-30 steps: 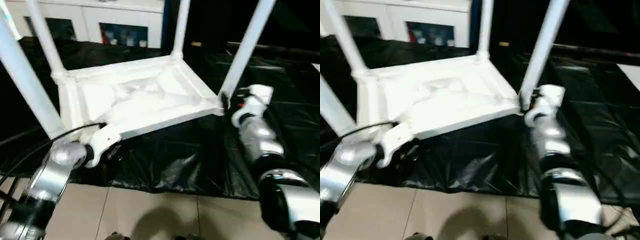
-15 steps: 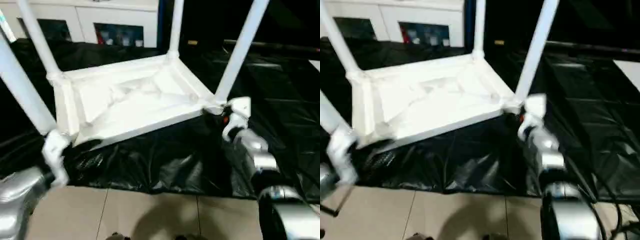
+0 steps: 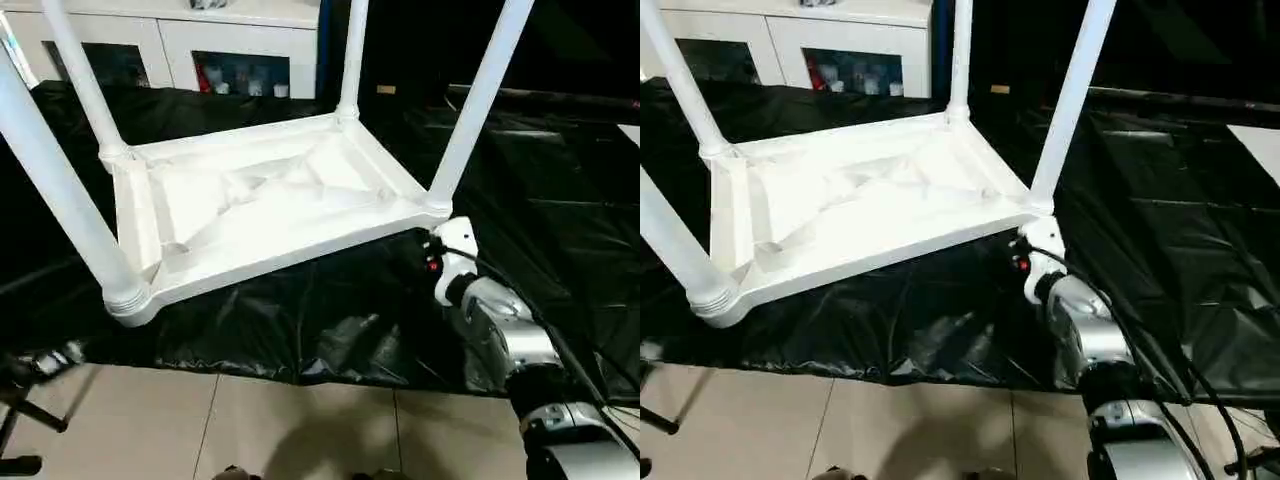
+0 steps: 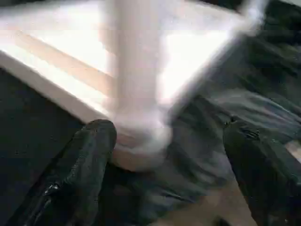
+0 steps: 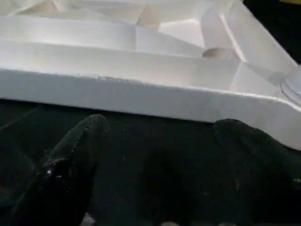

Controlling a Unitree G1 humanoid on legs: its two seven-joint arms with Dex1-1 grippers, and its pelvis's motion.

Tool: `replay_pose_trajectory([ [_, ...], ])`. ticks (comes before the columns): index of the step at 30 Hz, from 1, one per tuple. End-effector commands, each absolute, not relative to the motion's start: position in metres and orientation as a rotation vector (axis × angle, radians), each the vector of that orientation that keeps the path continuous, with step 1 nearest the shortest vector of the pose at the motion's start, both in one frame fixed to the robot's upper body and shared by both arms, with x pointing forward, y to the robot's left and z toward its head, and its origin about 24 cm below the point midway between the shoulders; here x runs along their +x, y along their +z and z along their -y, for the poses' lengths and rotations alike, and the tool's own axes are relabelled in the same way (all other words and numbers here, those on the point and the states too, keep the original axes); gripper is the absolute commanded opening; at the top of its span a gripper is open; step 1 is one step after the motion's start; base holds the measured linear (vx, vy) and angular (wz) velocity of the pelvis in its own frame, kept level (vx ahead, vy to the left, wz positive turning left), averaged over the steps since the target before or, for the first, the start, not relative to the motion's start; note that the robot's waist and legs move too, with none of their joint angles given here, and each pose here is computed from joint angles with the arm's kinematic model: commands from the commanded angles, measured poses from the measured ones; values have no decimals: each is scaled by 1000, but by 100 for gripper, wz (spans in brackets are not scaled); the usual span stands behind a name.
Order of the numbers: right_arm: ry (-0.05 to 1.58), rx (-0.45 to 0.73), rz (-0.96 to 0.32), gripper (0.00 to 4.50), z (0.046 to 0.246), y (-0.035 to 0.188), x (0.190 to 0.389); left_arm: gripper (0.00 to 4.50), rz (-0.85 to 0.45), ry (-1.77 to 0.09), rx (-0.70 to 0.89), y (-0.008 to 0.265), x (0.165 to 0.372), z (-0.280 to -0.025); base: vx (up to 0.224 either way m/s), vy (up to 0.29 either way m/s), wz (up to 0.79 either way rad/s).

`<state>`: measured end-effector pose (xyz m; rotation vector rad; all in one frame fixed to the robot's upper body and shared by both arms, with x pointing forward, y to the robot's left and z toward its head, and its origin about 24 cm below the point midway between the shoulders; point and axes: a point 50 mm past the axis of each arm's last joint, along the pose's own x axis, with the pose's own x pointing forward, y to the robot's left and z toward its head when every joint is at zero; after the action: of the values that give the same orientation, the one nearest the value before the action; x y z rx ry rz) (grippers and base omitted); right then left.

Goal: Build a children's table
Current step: Rotate table base

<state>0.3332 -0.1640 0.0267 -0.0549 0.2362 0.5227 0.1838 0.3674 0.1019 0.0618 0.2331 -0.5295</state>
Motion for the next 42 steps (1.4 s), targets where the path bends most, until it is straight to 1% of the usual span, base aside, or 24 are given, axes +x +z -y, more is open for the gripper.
replay_pose_trajectory([
  [1,522,-75,-233,413,165,30,334,447,-150,-492,89,113,190,-372,0,0,0],
  [3,520,-80,-240,413,164,29,333,449,-102,-492,89,116,198,-368,0,0,0],
  [4,512,-77,-249,413,163,27,334,449,-57,-521,64,117,207,-358,0,0,0],
  [5,510,-76,-250,413,163,27,334,449,-50,-526,60,117,208,-357,0,0,0],
  [6,494,-83,-261,413,162,25,334,449,-19,-568,19,116,217,-345,0,0,0],
  [7,491,-85,-264,413,161,25,334,449,-13,-578,10,116,218,-342,0,0,0],
  [8,459,-108,-292,413,158,21,335,449,49,-642,-46,115,235,-320,0,0,0],
  [9,459,-108,-292,413,158,21,335,449,49,-642,-46,115,235,-320,0,0,0],
  [11,442,-120,-311,413,157,18,337,449,81,-685,-73,115,245,-305,0,0,0],
  [13,418,-129,-330,413,156,17,339,449,83,-747,-85,112,255,-290,0,0,0],
  [18,399,-140,-349,413,154,17,344,449,16,-811,-63,103,266,-278,0,0,0],
  [20,407,-148,-368,413,150,15,347,449,-14,-944,-89,102,269,-254,0,0,0],
  [21,408,-150,-371,413,150,15,347,449,-13,-970,-98,103,270,-249,0,0,0],
  [22,408,-149,-382,413,147,15,349,449,28,-1055,-154,111,270,-234,0,0,0],
  [24,406,-146,-385,413,146,15,350,449,54,-1087,-183,115,270,-228,0,0,0],
  [25,417,-148,-388,413,143,16,352,449,76,-1175,-231,122,268,-215,0,0,0],
  [27,448,-162,-388,413,135,18,355,449,44,-1359,-307,130,257,-194,0,0,0],
  [29,454,-164,-387,413,133,18,355,449,31,-1392,-318,131,255,-190,0,0,0],
  [34,534,-173,-377,413,116,20,356,449,-8,-1535,-385,134,242,-161,0,0,0],
  [35,571,-174,-374,413,108,20,355,449,-10,-1564,-411,135,239,-150,0,0,0],
  [37,581,-175,-373,413,106,20,355,449,-10,-1568,-421,135,239,-148,0,0,0],
  [39,654,-178,-373,413,92,19,352,449,-52,-1627,-459,136,233,-137,0,0,0],
  [40,659,-178,-373,413,91,19,352,449,-55,-1630,-461,136,233,-136,0,0,0],
  [42,712,-181,-372,413,79,17,349,449,-75,-1654,-470,134,232,-127,0,0,0],
])
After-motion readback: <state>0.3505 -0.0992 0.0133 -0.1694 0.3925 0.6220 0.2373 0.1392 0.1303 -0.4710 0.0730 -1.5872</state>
